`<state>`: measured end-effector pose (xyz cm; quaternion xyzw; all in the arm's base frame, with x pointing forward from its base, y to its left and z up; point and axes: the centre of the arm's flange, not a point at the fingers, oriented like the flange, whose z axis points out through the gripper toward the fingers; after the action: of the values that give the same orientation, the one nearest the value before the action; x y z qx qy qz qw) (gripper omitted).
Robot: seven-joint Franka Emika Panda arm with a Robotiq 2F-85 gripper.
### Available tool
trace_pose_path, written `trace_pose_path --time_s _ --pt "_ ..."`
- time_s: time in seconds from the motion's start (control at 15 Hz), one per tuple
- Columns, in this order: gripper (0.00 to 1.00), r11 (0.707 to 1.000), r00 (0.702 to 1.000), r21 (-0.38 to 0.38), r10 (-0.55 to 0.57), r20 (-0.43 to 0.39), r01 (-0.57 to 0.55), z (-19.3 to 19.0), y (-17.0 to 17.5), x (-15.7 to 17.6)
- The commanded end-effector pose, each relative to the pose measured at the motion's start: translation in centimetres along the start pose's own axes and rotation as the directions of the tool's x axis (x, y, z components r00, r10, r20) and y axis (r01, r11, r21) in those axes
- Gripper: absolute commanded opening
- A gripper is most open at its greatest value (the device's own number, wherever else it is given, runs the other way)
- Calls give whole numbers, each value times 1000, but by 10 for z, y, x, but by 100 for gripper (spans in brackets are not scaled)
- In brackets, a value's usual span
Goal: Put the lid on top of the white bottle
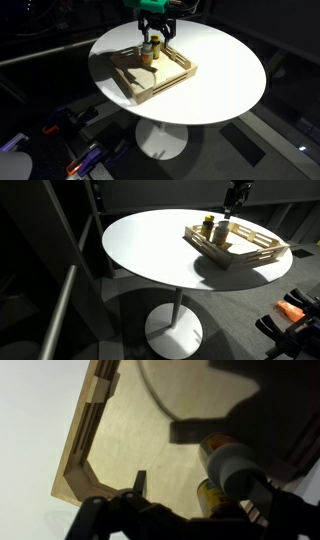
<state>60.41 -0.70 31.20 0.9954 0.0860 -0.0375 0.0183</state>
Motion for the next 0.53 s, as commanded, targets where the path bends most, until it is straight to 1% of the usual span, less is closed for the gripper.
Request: trace_pose_path --time_s 0.0,0.47 --pt "100 1000 1000 -22 16 -19 -16 7 -2 -2" --pt "100 1000 1000 -19 21 -20 -21 13 -2 -5"
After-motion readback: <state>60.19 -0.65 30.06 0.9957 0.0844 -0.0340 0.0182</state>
